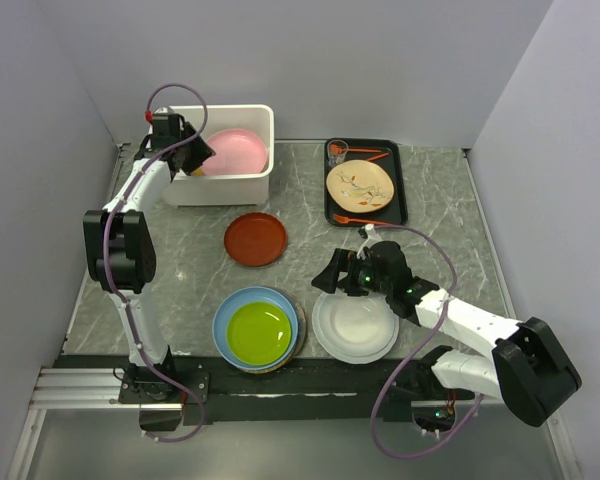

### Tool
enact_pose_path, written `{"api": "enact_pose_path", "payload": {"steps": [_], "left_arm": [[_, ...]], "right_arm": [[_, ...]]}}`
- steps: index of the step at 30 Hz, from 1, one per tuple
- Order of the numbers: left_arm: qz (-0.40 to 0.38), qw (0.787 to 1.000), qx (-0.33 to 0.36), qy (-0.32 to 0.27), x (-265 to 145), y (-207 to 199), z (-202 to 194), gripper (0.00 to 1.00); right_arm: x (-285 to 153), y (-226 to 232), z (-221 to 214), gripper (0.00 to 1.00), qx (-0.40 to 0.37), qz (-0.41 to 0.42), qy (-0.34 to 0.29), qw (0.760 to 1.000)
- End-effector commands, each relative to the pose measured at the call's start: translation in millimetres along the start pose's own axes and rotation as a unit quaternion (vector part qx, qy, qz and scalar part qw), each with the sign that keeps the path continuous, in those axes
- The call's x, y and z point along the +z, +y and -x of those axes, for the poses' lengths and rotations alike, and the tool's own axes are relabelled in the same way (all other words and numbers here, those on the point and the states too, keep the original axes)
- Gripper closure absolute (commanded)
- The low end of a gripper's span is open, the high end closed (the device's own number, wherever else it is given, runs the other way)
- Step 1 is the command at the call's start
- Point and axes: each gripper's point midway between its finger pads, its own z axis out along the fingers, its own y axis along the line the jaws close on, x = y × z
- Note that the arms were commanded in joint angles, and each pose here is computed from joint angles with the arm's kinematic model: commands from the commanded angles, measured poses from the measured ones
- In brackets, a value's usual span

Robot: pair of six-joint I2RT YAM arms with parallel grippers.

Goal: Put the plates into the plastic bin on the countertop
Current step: Place the plate in the plastic bin.

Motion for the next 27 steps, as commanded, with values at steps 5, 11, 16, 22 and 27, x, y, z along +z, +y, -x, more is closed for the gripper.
{"api": "enact_pose_path", "payload": {"steps": [5, 11, 16, 22, 27], "left_arm": [[-0.014, 0.999, 0.004, -0.036, -22.1, -11.6, 20.3, 0.19], [-0.044, 0.997, 0.005, -0.057, -40.9, -28.9, 31.9, 0.17], [-0.074, 0.993, 0.008, -0.088, -64.5, -40.7, 41.3, 0.15], [-0.123, 0.987, 0.017, -0.104, -99.0, -64.2, 46.2, 0.14], [-0.156, 0.982, 0.032, -0.099, -125.1, -82.0, 32.7, 0.14]], "right_arm": [[-3.9, 13.3, 12.7, 0.00, -0.013, 0.017, -0.023, 0.999], [-2.9, 13.0, 11.8, 0.00, -0.010, 0.018, -0.022, 1.000], [-2.6, 11.5, 10.2, 0.00, -0.009, 0.016, -0.020, 1.000], [-1.8, 12.4, 10.0, 0.00, -0.006, 0.020, -0.020, 1.000], [-0.7, 14.5, 9.9, 0.00, -0.005, 0.024, -0.019, 1.000]]}}
